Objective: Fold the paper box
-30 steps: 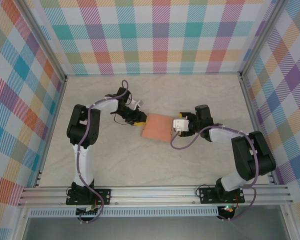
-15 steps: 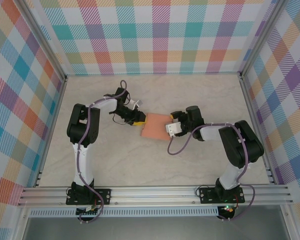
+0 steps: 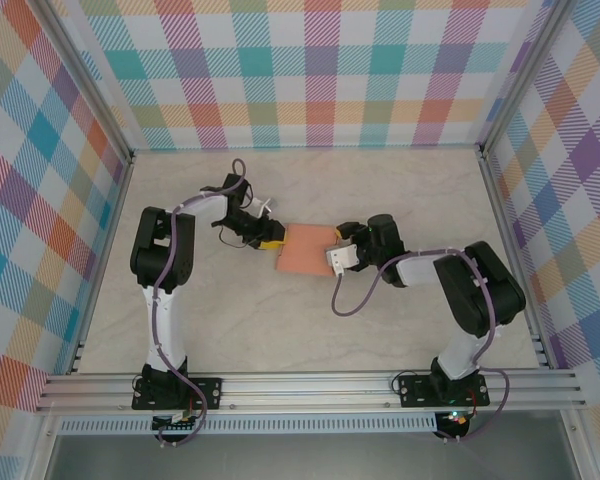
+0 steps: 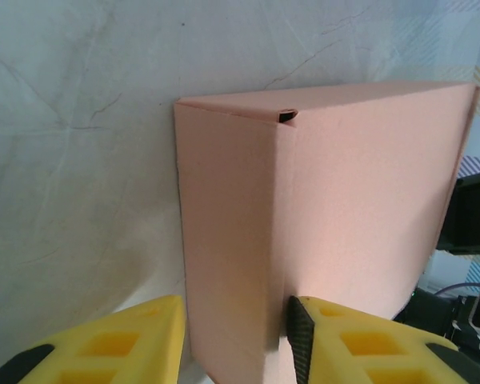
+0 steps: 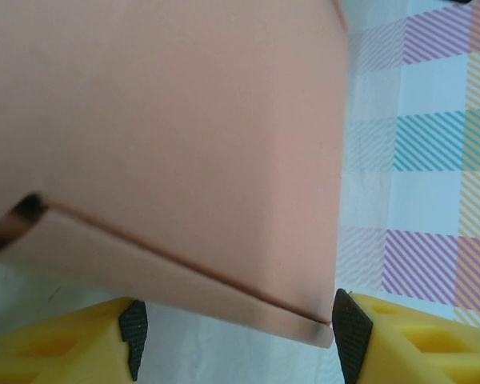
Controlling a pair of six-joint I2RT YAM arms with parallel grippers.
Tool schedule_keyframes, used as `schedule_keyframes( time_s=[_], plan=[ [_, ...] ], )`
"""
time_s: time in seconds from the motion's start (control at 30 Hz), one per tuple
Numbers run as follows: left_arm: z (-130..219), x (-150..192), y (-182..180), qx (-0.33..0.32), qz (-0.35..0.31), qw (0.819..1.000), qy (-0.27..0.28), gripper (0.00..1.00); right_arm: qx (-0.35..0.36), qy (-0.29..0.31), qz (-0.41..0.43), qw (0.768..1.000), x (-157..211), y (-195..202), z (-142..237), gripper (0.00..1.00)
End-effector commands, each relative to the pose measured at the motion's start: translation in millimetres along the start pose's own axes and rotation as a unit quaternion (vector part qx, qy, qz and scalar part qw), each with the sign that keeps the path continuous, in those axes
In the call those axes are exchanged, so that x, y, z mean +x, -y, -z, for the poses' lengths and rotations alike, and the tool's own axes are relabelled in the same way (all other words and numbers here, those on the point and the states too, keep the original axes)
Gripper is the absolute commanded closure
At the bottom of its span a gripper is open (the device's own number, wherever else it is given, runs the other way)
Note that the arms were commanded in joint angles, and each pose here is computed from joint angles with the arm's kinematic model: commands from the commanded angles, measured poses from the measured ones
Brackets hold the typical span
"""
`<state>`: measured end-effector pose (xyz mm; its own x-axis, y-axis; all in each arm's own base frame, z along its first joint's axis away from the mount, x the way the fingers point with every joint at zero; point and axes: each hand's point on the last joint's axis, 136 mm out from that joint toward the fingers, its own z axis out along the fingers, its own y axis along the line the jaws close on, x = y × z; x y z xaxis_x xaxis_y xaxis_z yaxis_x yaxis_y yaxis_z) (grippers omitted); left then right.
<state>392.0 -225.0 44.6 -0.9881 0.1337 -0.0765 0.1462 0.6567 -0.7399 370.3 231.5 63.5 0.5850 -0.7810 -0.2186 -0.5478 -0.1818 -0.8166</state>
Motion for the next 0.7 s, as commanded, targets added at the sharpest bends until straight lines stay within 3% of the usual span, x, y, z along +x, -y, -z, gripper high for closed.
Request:
schedule_keyframes(
  time_s=[0.0,0.43,0.67],
  plan=[
    [-4.9,8.7,-27.8,-0.043,0.021,0.999,-0.019,0.58,0.025,0.073,-0.004,0.997,-38.4,17.5,11.6,0.38],
    [-8.0,14.0,-28.6,-0.032,0.028,0.999,-0.032,0.58,-0.001,0.091,0.035,0.995,-64.3,-6.3,2.3,0.31],
    [-11.3,16.4,-31.3,-0.029,0.032,0.998,-0.038,0.58,0.029,0.086,0.064,0.994,-72.9,-3.5,-11.0,0.31]
  ],
)
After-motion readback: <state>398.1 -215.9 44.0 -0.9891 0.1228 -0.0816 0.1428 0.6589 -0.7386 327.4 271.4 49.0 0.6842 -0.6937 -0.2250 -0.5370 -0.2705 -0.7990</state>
